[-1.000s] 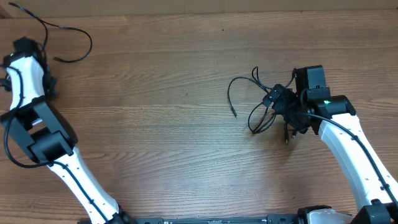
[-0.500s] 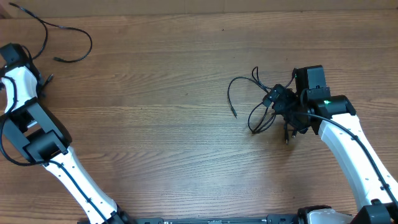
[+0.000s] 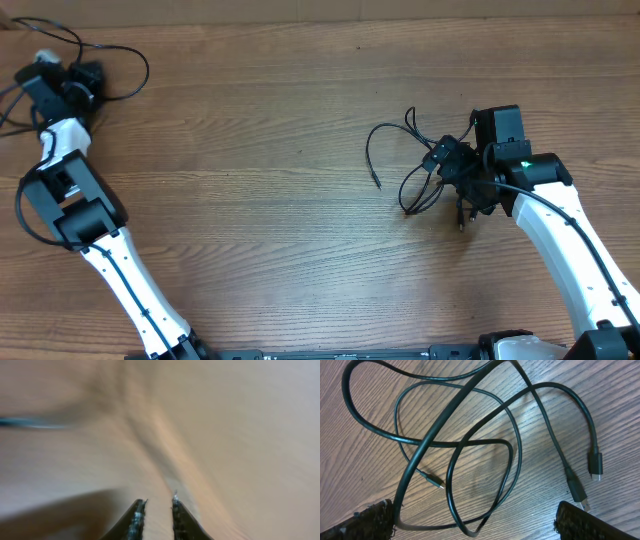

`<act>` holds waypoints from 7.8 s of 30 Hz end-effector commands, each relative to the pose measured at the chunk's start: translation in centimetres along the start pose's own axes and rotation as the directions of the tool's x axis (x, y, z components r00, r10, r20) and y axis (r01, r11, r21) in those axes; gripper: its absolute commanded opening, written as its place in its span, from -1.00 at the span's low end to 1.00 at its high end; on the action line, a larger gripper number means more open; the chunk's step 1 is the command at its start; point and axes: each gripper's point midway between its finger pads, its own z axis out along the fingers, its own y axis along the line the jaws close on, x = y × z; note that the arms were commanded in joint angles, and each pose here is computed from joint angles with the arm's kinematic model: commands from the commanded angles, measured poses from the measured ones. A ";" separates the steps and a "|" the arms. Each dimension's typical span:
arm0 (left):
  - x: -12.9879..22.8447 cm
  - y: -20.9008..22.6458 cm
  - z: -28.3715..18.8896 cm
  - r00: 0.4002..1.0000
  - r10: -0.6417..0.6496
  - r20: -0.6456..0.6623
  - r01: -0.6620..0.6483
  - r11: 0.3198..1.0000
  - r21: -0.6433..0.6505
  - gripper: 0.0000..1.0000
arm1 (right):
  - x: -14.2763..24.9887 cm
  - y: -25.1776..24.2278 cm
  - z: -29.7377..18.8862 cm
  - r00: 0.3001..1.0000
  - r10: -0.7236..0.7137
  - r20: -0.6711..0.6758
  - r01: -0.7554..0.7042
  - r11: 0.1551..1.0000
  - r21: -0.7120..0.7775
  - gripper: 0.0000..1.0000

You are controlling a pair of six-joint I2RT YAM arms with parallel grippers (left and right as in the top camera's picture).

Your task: Untangle cables

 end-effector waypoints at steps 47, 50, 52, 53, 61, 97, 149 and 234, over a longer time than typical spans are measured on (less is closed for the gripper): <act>25.0 -38.0 -24.1 0.567 0.553 -0.610 -0.565 0.800 0.201 1.00 | -2.7 2.9 -0.4 0.994 0.049 0.098 -0.036 0.991 -0.126 0.98; 27.6 -37.3 -25.3 0.435 0.624 -0.649 -0.621 0.730 0.286 0.99 | -4.0 3.0 -1.9 0.989 -0.007 0.145 0.027 0.990 -0.138 1.00; 29.5 -37.3 -25.8 0.355 0.665 -0.657 -0.641 0.685 0.346 1.00 | -4.9 2.9 -3.6 0.984 -0.015 0.177 0.041 0.989 -0.145 1.00; 30.6 -37.4 -26.0 0.318 0.681 -0.659 -0.645 0.665 0.375 1.00 | -5.4 2.8 -4.9 0.980 -0.017 0.201 0.047 0.988 -0.150 1.00; 40.9 -37.1 -25.9 0.109 0.759 -0.641 -0.654 0.541 0.528 1.00 | -5.2 -1.5 -15.2 0.931 0.102 0.351 -0.036 0.981 -0.189 1.00; 57.7 -32.9 -21.6 0.194 0.682 -0.706 -0.603 0.650 0.462 0.99 | -1.4 -5.4 -18.1 0.921 0.134 0.365 -0.097 0.988 -0.117 1.00; 59.8 -29.2 -19.2 0.548 0.314 -0.775 -0.545 0.837 -0.047 -0.29 | -0.1 -6.6 -17.4 0.936 0.091 0.340 -0.091 0.996 -0.016 1.00; 9.7 -36.8 -39.6 0.838 0.545 0.019 -0.518 0.807 -0.284 -0.91 | -2.0 -9.1 8.3 0.744 0.667 0.049 -0.640 0.689 0.340 -0.92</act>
